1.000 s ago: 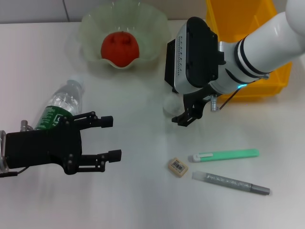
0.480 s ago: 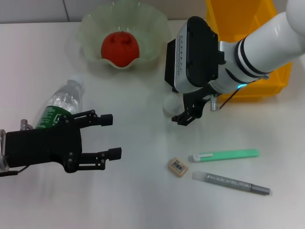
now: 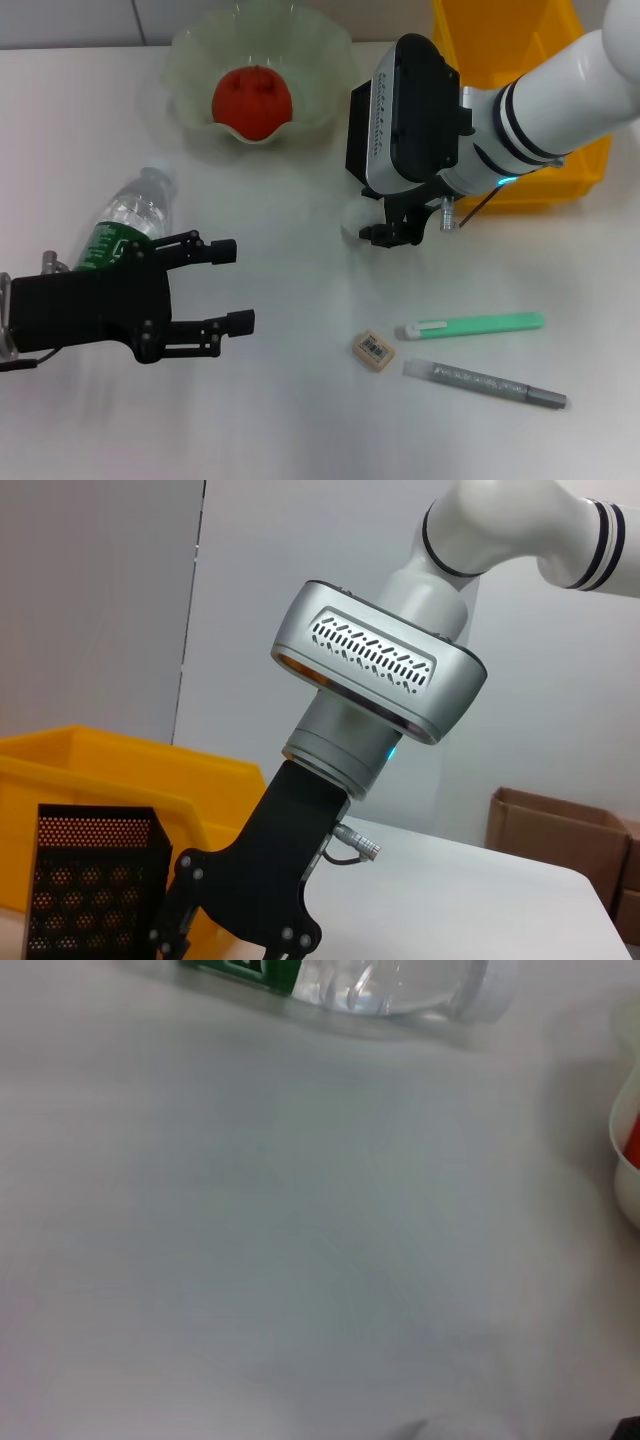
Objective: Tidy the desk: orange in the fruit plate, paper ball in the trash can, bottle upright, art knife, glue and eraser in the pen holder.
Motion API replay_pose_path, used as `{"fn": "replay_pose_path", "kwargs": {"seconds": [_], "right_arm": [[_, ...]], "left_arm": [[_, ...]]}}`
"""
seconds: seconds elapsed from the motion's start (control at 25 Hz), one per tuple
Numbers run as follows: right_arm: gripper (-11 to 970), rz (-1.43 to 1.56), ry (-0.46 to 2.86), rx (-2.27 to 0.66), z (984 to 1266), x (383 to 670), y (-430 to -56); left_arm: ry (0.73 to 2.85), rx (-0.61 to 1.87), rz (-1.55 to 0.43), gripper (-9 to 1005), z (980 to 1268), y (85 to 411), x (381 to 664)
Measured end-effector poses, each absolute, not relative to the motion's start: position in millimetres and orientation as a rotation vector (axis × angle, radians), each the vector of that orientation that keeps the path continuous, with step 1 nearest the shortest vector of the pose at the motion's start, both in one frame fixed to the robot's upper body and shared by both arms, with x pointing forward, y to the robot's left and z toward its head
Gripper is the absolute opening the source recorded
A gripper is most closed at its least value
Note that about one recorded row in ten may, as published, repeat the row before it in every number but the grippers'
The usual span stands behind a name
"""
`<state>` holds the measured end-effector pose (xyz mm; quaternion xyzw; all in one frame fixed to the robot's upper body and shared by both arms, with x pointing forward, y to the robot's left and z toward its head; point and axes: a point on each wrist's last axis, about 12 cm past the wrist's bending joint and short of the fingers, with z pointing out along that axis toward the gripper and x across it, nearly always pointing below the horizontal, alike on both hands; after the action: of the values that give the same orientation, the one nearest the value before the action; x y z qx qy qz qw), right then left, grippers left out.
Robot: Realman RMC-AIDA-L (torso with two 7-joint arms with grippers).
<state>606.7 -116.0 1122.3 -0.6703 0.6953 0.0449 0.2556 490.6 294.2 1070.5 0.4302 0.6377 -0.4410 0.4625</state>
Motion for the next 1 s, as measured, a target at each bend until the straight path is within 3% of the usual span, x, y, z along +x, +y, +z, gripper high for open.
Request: {"fn": "replay_pose_path", "kwargs": {"seconds": [0.6,0.84,1.0], "right_arm": [[451,0.255,1.904,-1.766,1130.7,600.9,-114.3],[448,0.554,1.882,-1.563,1151.6,596.0,-143.3],[447,0.695,1.828,-1.447,1149.9,590.5,-165.7]], "left_arm": [[1.569,1.055,-1.085,833,1070.6,295.3,490.0],[1.572,1.048,-1.081,834,1070.7,296.8,489.9],[1.574,1.045,-1.083,834,1070.6,296.8,489.9]]}}
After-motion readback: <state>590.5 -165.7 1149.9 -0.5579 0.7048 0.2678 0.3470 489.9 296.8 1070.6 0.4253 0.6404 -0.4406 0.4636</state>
